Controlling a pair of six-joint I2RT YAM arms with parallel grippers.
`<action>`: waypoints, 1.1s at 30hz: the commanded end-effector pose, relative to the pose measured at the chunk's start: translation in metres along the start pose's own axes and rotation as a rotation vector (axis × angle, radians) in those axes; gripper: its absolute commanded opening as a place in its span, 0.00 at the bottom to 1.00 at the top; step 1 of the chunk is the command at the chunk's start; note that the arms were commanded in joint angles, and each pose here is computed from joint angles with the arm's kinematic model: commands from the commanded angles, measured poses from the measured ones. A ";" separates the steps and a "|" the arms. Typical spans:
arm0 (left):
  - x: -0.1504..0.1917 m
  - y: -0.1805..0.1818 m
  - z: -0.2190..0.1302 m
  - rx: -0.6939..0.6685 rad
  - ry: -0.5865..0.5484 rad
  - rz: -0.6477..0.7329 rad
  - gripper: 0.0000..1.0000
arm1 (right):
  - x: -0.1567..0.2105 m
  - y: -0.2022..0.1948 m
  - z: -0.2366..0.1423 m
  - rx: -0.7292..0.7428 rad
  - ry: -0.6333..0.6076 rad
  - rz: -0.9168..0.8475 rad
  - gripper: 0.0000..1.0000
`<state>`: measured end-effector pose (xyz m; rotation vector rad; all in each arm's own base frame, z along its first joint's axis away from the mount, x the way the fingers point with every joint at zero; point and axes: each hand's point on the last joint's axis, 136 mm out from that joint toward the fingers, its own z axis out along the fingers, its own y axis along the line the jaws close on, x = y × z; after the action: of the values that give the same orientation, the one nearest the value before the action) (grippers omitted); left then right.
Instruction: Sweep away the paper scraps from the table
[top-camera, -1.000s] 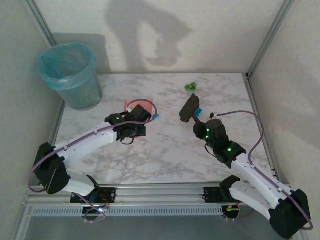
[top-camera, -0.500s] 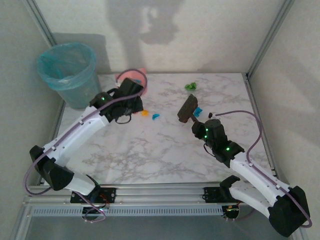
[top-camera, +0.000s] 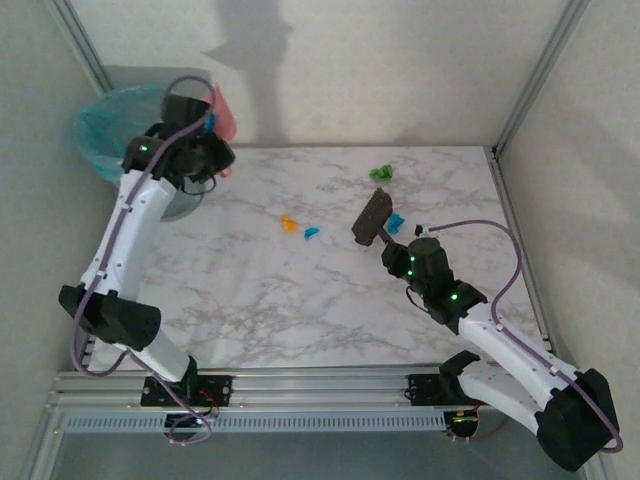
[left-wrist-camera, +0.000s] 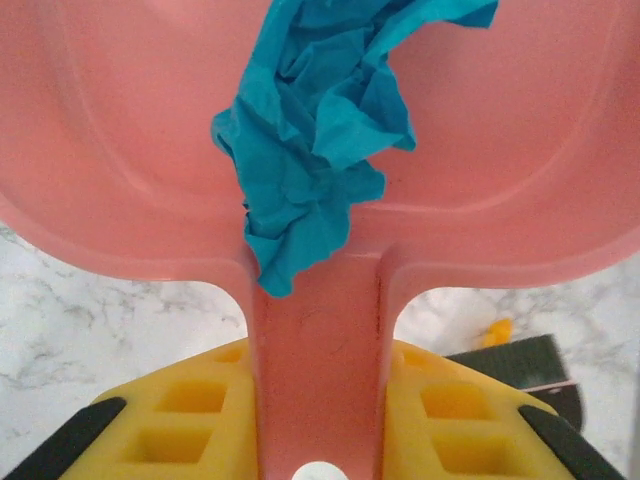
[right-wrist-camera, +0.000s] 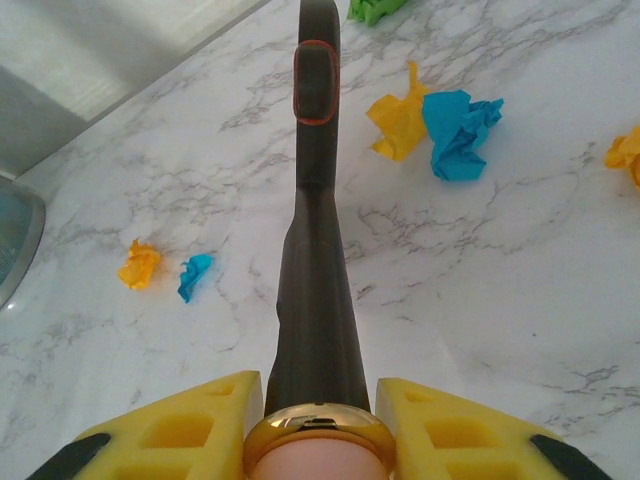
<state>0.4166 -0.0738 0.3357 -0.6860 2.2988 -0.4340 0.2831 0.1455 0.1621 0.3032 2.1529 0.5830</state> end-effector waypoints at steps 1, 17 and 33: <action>-0.024 -0.015 -0.002 0.141 0.021 -0.059 0.00 | -0.007 0.008 0.000 -0.034 -0.039 -0.010 0.00; -0.134 -0.006 -0.003 0.520 -0.051 -0.356 0.00 | -0.006 0.011 0.002 -0.046 -0.034 -0.025 0.00; -0.179 0.027 -0.022 0.907 -0.170 -0.719 0.00 | 0.000 0.019 0.007 -0.063 -0.016 -0.063 0.00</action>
<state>0.5196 0.0533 0.3808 -1.1007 1.5412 -1.4281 0.2842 0.1556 0.1563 0.2378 2.1704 0.5761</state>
